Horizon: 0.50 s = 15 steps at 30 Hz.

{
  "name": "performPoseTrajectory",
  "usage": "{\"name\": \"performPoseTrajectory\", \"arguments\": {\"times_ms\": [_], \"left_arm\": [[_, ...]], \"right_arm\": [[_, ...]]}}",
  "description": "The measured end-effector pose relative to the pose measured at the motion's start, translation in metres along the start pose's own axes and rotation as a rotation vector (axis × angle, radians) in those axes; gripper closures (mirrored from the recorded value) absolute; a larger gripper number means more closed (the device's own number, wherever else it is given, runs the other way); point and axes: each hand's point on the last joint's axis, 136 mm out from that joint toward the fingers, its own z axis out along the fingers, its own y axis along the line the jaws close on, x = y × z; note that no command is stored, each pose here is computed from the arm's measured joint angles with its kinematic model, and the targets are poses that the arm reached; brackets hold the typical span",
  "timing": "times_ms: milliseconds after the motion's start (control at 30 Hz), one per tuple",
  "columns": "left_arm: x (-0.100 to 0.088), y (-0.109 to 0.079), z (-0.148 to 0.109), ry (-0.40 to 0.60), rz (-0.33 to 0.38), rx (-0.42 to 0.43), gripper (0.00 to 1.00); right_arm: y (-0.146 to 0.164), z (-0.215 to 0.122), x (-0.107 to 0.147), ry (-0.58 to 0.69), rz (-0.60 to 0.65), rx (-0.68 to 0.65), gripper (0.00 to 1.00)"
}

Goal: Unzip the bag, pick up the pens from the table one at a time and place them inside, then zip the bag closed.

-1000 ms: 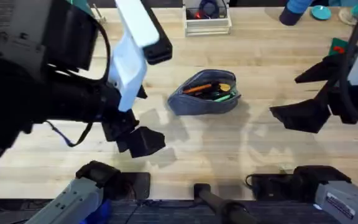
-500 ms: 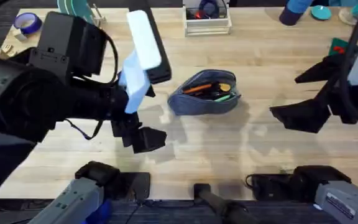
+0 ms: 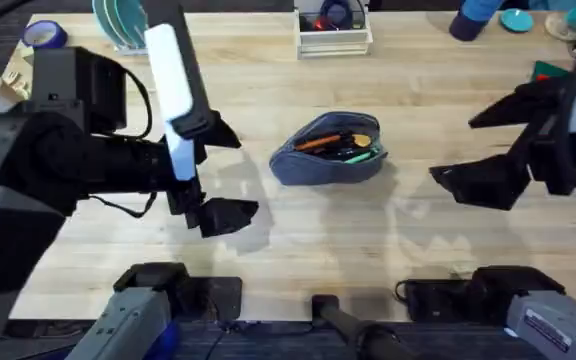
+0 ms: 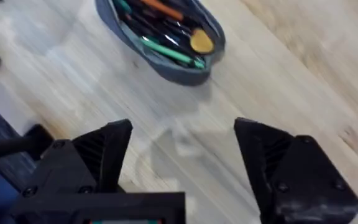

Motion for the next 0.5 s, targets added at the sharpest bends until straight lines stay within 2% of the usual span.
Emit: {"name": "performPoseTrajectory", "arguments": {"times_ms": [233, 500], "left_arm": [[0.009, 0.002, 0.011, -0.083, -0.020, -0.003, 0.006], [0.002, 0.002, 0.012, -0.134, -0.006, 0.003, 0.006]], "right_arm": [[0.012, 0.013, -0.018, -0.059, 0.030, -0.158, 0.004], [0.019, 0.040, -0.033, -0.073, 0.136, -0.391, 0.004]]}}
